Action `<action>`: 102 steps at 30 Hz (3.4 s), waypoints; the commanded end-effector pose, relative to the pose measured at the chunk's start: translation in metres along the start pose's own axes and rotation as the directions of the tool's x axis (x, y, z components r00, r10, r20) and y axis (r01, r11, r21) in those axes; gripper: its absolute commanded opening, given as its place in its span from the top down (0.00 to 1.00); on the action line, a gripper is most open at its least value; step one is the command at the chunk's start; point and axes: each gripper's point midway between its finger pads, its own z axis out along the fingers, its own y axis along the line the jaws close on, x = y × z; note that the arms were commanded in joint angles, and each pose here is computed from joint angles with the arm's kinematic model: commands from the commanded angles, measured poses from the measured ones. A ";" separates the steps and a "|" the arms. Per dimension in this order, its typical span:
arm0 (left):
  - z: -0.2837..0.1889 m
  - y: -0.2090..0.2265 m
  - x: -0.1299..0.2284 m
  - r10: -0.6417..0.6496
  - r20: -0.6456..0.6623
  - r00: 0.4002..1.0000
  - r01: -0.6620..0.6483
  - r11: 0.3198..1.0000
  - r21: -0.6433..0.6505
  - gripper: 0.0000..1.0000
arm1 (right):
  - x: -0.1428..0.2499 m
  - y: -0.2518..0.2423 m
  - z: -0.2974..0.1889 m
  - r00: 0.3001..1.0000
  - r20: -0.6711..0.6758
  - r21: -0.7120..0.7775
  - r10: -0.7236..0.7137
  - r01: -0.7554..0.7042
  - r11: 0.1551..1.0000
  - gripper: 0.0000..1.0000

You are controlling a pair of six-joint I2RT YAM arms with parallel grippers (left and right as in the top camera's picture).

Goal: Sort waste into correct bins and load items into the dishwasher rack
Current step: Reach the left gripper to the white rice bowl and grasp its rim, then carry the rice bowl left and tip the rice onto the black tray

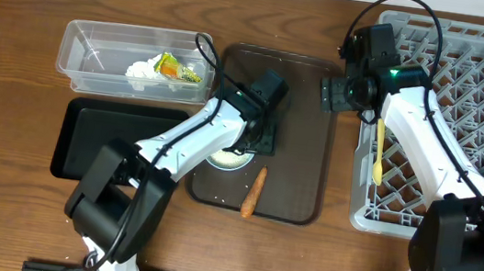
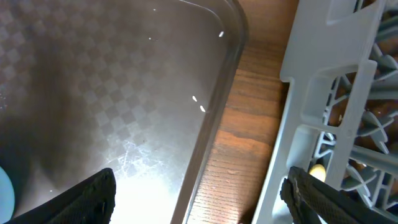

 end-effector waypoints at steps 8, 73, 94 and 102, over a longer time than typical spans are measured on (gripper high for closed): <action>0.022 0.016 0.005 -0.003 -0.020 1.000 0.001 0.996 -0.089 0.51 | 0.000 -0.007 0.000 1.000 -0.001 0.019 0.024 -0.024 1.000 0.14; -0.108 0.148 -0.031 -0.298 0.030 0.954 0.264 0.884 0.385 0.94 | 0.003 -0.021 -0.001 0.999 -0.012 0.051 0.039 -0.039 0.998 0.13; -0.160 0.203 -0.016 -0.530 0.074 0.845 0.129 0.336 0.933 0.94 | 0.002 -0.021 -0.001 0.999 -0.008 0.051 0.039 -0.039 0.998 0.12; -0.174 0.210 -0.016 -0.593 -0.073 0.802 0.227 0.190 0.955 0.93 | 0.002 -0.021 -0.001 0.999 -0.008 0.051 0.039 -0.039 0.998 0.12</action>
